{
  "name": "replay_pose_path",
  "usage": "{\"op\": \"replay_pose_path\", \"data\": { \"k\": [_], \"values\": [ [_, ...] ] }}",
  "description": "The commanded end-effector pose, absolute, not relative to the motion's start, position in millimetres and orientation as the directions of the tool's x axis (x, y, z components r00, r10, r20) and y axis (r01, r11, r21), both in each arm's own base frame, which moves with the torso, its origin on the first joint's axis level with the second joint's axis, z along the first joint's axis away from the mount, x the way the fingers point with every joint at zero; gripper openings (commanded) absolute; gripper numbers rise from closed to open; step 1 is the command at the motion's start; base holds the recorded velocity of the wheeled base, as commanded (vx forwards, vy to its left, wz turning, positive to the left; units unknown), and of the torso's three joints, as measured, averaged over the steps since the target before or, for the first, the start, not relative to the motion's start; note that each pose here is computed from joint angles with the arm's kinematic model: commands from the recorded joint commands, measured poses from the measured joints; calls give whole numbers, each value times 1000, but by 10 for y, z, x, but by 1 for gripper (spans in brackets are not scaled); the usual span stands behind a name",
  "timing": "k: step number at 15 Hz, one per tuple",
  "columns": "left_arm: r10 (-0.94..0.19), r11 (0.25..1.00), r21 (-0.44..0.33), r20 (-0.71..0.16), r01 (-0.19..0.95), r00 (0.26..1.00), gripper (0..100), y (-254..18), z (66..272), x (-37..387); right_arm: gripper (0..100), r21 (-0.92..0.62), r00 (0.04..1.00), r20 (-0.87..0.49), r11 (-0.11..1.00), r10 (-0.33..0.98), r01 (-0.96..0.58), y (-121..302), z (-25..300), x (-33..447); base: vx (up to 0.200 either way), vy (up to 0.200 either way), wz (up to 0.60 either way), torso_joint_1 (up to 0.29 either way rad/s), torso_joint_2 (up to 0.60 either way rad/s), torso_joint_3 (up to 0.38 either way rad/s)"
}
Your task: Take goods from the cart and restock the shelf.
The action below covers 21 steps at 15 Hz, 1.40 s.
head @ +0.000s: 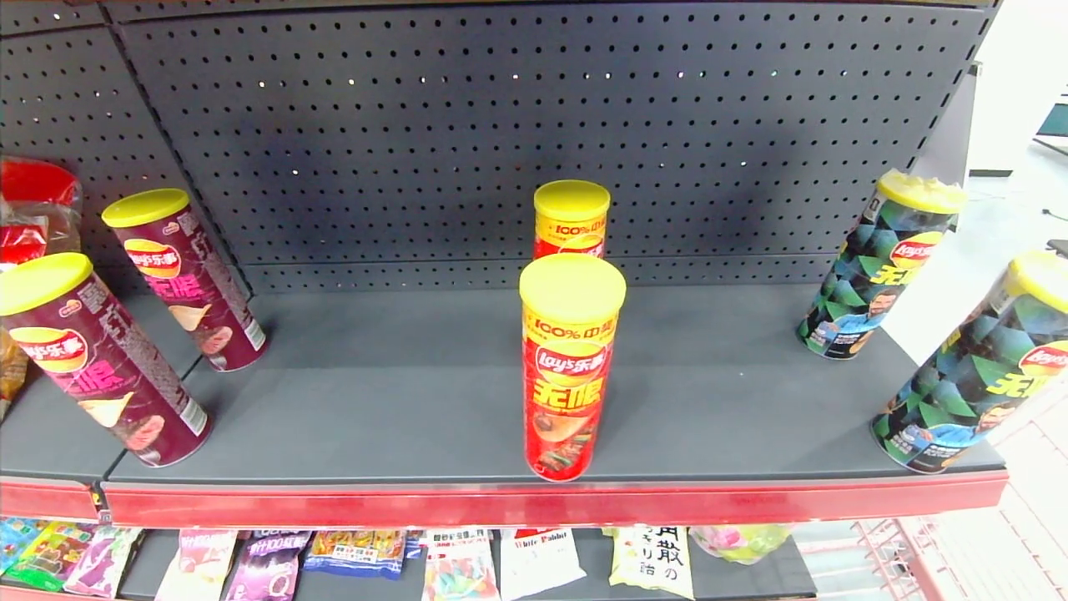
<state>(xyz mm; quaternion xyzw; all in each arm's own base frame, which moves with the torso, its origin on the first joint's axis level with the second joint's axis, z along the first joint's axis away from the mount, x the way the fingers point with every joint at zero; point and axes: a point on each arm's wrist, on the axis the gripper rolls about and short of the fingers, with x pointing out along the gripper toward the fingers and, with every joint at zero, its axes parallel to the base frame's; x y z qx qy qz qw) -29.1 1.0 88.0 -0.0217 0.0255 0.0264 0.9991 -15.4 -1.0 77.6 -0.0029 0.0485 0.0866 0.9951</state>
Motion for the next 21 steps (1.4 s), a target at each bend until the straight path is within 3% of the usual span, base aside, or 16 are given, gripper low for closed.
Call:
{"op": "replay_pose_path", "data": {
  "k": [1,2,4,6,7,21],
  "values": [
    [60,998,-10,17,-60,998,100,12,809,-245,100,3,980,-99,985,172,-172,-10,774,-152,0,0,0,0,0,0],
    [70,998,-7,61,-70,996,100,14,820,-232,100,3,980,-99,985,173,-174,-9,774,-152,0,0,0,0,0,0],
    [86,996,-19,44,-85,995,100,18,800,-230,100,3,980,-99,985,172,-172,-10,774,-152,0,0,0,0,0,0],
    [-26,999,-21,6,26,1000,100,-7,761,-228,100,1,980,-98,985,173,-174,-9,778,-153,0,0,0,0,0,0],
    [-31,999,-22,-8,31,1000,100,-8,752,-230,100,3,980,-99,985,173,-174,-9,774,-152,0,0,0,0,0,0],
    [-21,1000,-9,-6,21,1000,100,-6,749,-228,100,1,980,-99,985,172,-173,-10,774,-152,0,0,0,0,0,0]
  ]
}}
